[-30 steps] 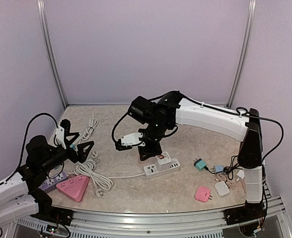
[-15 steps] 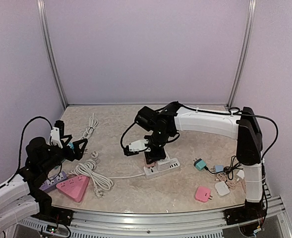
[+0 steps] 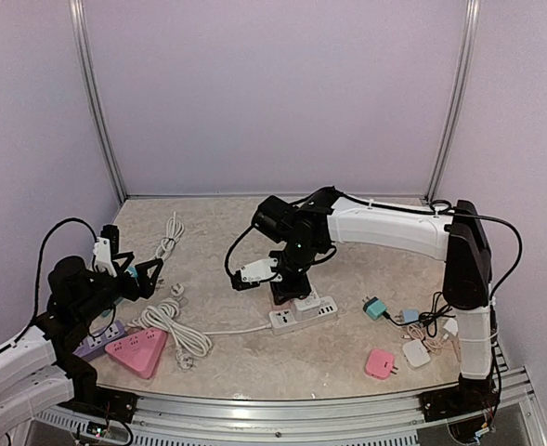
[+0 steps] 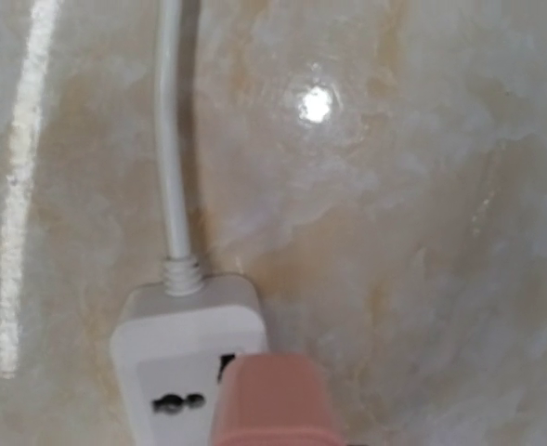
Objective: Insert the plug
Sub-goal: Insert the plug into the socket.
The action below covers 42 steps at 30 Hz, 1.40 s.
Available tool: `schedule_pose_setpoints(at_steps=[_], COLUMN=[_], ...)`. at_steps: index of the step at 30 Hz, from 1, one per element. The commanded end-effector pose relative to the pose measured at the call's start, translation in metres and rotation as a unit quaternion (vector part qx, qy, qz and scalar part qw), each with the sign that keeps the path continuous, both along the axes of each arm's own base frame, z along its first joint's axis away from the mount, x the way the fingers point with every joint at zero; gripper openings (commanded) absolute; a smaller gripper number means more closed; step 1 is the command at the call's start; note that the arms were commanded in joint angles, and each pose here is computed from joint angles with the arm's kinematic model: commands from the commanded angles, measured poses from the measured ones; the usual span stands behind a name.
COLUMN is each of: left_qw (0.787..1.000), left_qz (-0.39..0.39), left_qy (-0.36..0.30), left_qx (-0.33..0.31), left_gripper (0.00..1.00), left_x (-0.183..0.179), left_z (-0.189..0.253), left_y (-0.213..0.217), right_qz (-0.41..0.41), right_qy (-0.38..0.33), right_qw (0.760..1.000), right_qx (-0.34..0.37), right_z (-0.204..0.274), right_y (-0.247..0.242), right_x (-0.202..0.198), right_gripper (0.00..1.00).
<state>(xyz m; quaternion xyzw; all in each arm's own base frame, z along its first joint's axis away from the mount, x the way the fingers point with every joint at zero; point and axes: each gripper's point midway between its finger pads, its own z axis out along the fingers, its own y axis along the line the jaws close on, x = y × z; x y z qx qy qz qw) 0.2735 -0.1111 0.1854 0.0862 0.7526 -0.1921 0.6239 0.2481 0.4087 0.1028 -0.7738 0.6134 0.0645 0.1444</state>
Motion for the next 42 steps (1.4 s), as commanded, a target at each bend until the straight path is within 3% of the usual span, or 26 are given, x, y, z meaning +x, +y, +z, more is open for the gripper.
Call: schedule_pose_setpoints(at_steps=[1, 9, 16, 22, 35, 42], left_qw=[1.000, 1.000, 1.000, 1.000, 1.000, 1.000], left_qz=[0.005, 0.007, 0.010, 0.012, 0.009, 0.011], left_qy=[-0.001, -0.004, -0.004, -0.005, -0.008, -0.011], left_qx=[-0.002, -0.008, -0.010, -0.008, -0.011, -0.012], left_gripper=[0.99, 0.99, 0.99, 0.99, 0.99, 0.99], left_x=[0.000, 0.000, 0.000, 0.000, 0.000, -0.001], left_z=[-0.003, -0.001, -0.001, -0.001, 0.001, 0.003], left_y=[0.003, 0.004, 0.005, 0.006, 0.005, 0.006], right_qz=[0.027, 0.023, 0.022, 0.012, -0.027, -0.088], right_qy=[0.003, 0.006, 0.011, 0.012, 0.035, 0.067], right_qw=[1.000, 0.999, 1.000, 0.999, 0.997, 0.989], right_qx=[0.004, -0.041, -0.017, -0.043, -0.063, -0.100], right_z=[0.018, -0.001, -0.006, -0.021, -0.046, -0.079], right_y=[0.003, -0.009, 0.003, -0.002, -0.016, -0.044], right_x=[-0.016, -0.015, -0.016, -0.013, -0.018, -0.032], right_gripper=[0.00, 0.00, 0.00, 0.00, 0.00, 0.00])
